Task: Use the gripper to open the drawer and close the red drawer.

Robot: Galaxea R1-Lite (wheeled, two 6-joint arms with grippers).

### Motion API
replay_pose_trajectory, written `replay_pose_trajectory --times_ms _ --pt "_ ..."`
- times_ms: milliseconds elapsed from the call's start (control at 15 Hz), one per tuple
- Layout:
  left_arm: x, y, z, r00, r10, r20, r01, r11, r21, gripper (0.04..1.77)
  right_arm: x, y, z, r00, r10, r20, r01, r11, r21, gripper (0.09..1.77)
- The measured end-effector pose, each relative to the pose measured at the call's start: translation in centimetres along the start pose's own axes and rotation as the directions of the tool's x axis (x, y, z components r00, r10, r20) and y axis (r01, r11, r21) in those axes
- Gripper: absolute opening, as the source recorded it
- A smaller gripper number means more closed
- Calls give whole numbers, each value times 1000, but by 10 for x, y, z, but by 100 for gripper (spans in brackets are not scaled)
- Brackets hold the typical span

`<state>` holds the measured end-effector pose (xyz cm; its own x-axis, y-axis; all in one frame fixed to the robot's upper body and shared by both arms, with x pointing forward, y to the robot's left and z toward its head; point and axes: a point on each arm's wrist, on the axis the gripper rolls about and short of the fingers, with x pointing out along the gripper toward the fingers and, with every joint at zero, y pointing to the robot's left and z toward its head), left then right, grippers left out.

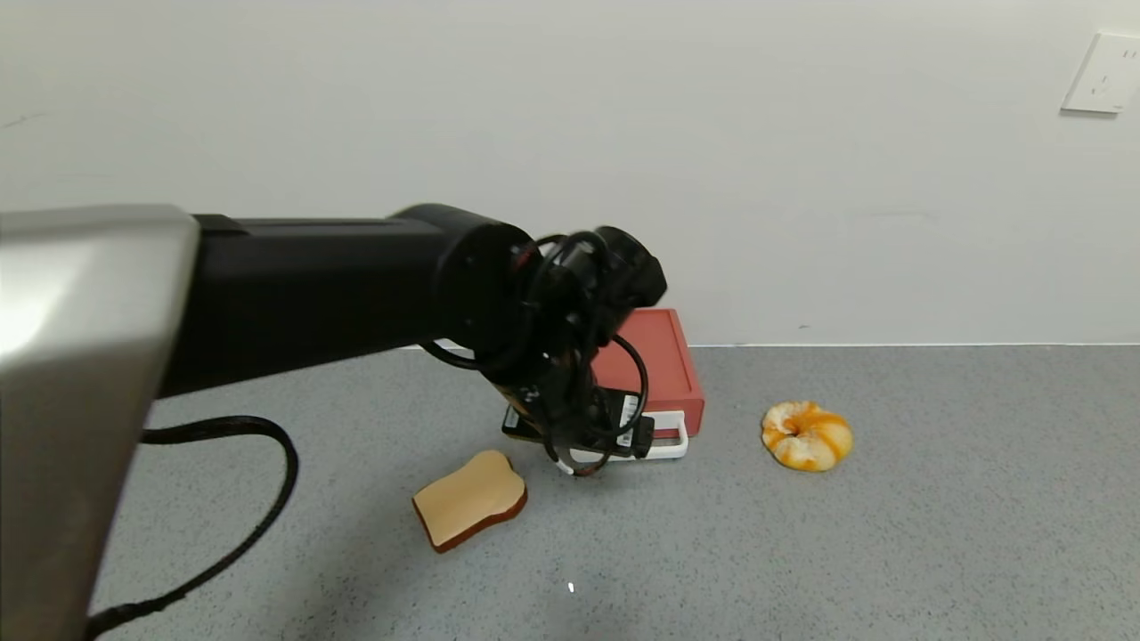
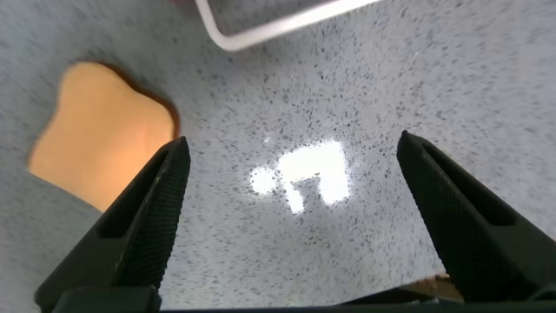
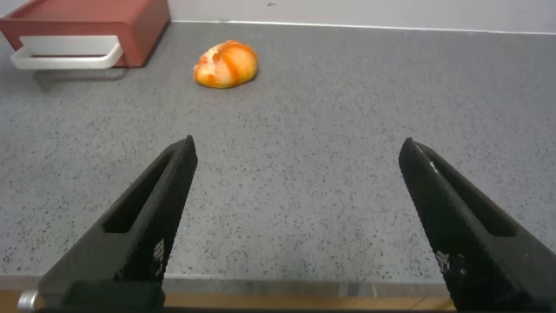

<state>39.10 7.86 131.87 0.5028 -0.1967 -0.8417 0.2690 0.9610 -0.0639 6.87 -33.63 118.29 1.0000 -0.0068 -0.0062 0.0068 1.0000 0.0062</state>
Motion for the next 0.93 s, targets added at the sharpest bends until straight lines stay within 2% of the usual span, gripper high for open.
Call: replay_pose_trajectory --times_ms 267,467,600,733,933 --pt "-53 44 14 989 -125 80 123 992 36 172 0 0 0 1000 0 0 0 1000 0 171" --pt "-91 73 10 965 -220 141 208 973 98 172 0 0 0 1000 0 0 0 1000 0 171" --pt "-102 89 1 947 -255 193 228 962 154 172 0 0 0 1000 0 0 0 1000 0 171" --pt "-105 103 -9 921 -285 266 232 949 212 172 0 0 0 1000 0 0 0 1000 0 171" --pt "-107 123 -29 858 -312 408 215 940 266 172 0 0 0 1000 0 0 0 1000 0 171"
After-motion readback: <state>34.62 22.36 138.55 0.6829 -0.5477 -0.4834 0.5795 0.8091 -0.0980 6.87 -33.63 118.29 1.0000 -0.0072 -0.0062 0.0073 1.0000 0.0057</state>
